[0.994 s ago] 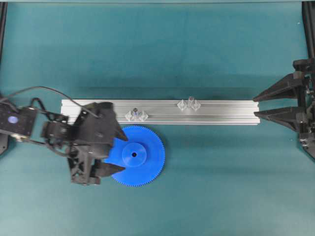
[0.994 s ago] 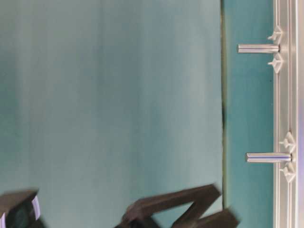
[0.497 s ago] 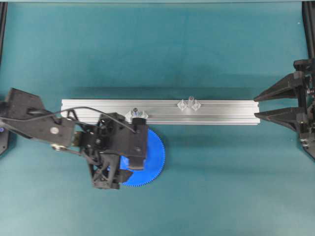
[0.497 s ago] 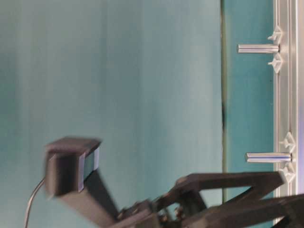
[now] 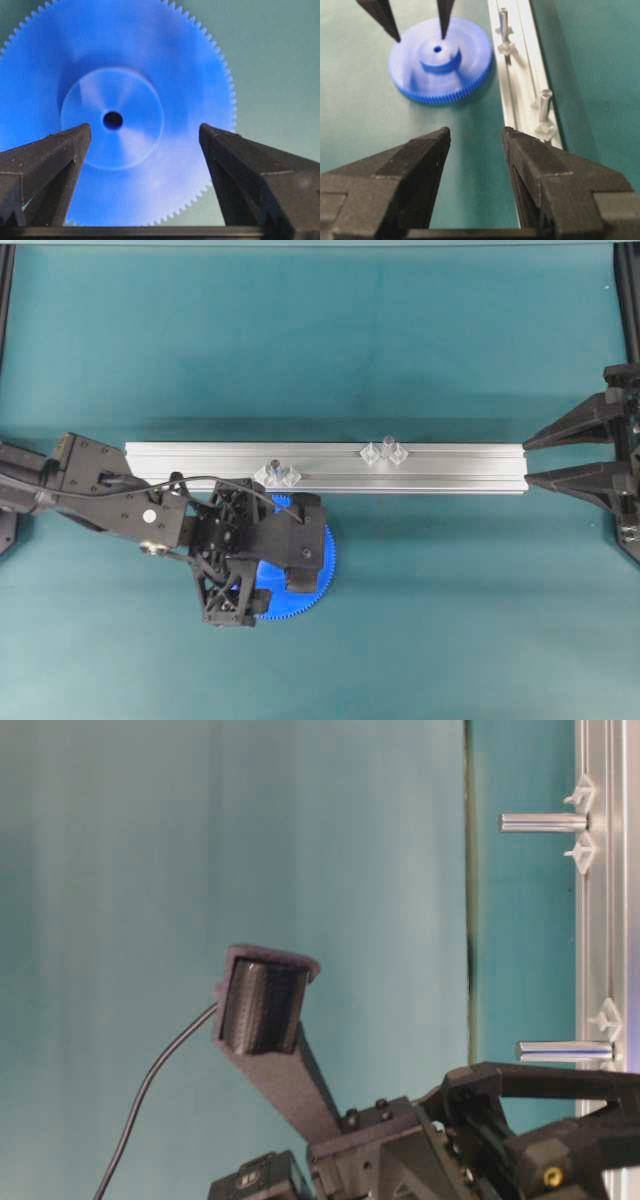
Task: Insert the large gear onto the shaft.
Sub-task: 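Position the open left gripper over the blue gear's hub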
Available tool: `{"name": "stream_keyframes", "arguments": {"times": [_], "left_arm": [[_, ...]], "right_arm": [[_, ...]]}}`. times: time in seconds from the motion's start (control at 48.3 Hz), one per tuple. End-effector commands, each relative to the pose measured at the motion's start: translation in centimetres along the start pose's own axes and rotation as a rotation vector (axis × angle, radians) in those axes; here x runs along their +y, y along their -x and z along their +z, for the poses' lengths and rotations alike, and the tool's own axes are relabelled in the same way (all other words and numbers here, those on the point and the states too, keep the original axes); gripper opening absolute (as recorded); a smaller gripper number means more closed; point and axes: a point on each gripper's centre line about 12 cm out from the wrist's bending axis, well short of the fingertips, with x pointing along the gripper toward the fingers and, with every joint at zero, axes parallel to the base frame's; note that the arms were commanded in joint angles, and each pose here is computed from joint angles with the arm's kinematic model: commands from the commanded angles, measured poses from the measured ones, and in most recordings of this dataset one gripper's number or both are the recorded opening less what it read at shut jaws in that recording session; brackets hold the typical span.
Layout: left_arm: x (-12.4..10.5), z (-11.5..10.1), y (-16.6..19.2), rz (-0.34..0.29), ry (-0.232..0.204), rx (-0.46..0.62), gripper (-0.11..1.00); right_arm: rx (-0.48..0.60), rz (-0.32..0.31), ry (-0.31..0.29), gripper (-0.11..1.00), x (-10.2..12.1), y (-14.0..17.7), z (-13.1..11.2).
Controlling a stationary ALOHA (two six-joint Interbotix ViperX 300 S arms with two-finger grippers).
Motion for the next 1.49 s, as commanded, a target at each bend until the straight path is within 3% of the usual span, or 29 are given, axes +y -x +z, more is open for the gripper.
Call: {"name": "stream_keyframes", "arguments": {"times": [0.0, 1.014, 1.47], "left_arm": [[0.6, 1.1, 0.9, 0.005, 0.013, -0.039, 0.92], [2.5, 0.5, -0.7, 0.033, 0.037, 0.005, 0.92], [1.1, 0.9, -1.4, 0.018, 0.014, 0.011, 0.92]], "right_arm": [[-0.01, 0.009, -0.011, 0.57, 0.2, 0.1, 0.4], [-0.015, 0.012, -0.009, 0.57, 0.2, 0.2, 0.4], [-0.024, 0.016, -0.01, 0.57, 0.3, 0.3, 0.2]]}}
